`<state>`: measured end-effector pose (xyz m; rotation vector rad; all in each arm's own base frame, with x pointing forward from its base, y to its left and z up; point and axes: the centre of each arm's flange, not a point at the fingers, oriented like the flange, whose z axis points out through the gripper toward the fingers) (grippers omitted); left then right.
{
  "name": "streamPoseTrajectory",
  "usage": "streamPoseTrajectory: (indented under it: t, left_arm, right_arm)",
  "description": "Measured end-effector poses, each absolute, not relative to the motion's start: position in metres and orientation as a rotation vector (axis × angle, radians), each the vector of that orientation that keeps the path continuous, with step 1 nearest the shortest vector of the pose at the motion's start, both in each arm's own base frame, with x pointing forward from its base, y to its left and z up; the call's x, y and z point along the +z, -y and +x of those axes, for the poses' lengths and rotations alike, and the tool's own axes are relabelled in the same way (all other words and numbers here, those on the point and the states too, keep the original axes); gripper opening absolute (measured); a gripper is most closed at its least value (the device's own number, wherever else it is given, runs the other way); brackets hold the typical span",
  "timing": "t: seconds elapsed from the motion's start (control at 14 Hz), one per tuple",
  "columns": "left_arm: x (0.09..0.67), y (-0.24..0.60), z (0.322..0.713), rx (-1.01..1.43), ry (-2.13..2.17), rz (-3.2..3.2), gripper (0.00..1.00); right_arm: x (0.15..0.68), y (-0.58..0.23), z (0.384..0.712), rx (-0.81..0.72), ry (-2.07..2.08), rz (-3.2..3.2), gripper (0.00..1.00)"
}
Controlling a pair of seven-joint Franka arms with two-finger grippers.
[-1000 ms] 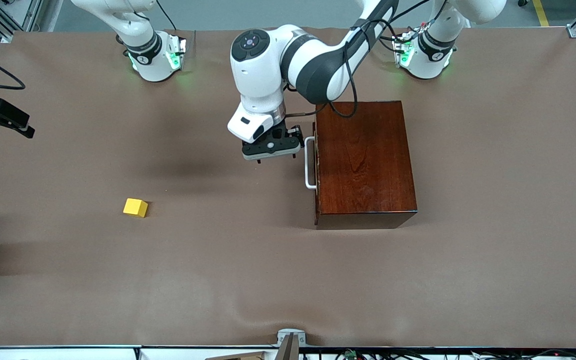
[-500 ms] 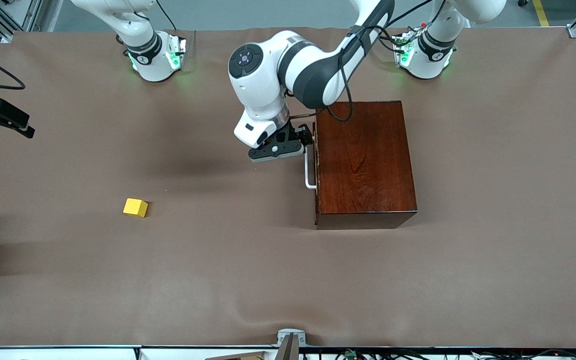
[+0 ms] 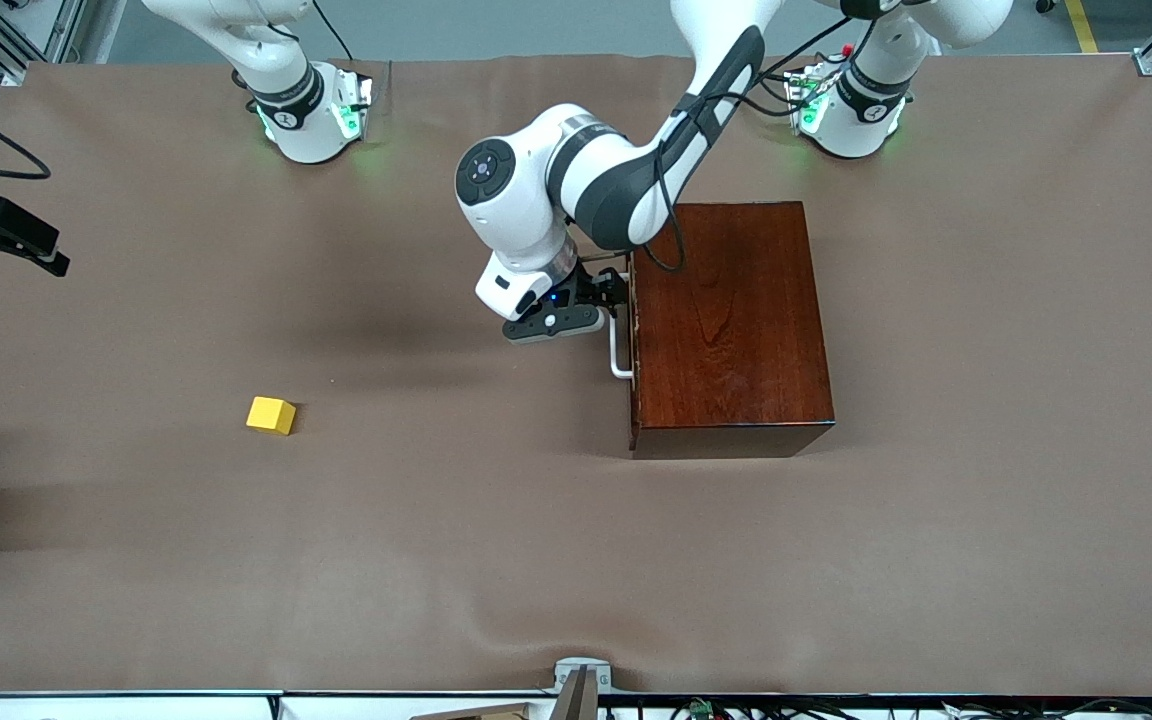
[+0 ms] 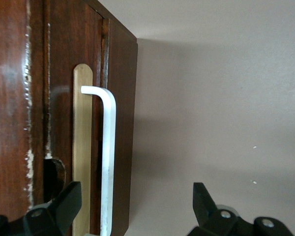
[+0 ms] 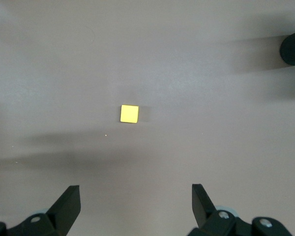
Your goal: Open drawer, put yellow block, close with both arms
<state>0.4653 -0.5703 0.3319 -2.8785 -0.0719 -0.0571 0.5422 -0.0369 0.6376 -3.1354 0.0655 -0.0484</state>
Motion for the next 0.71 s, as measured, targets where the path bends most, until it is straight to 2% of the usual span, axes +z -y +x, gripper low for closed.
streamPoseTrajectory:
  t: [0.71]
  left_arm:
    - [0.294,0.567,0.468,-0.020,0.055,-2.832,1.00]
  right_arm:
    - [0.638,0.036,0.542,-0.048,-0.064,-3.135,1.00]
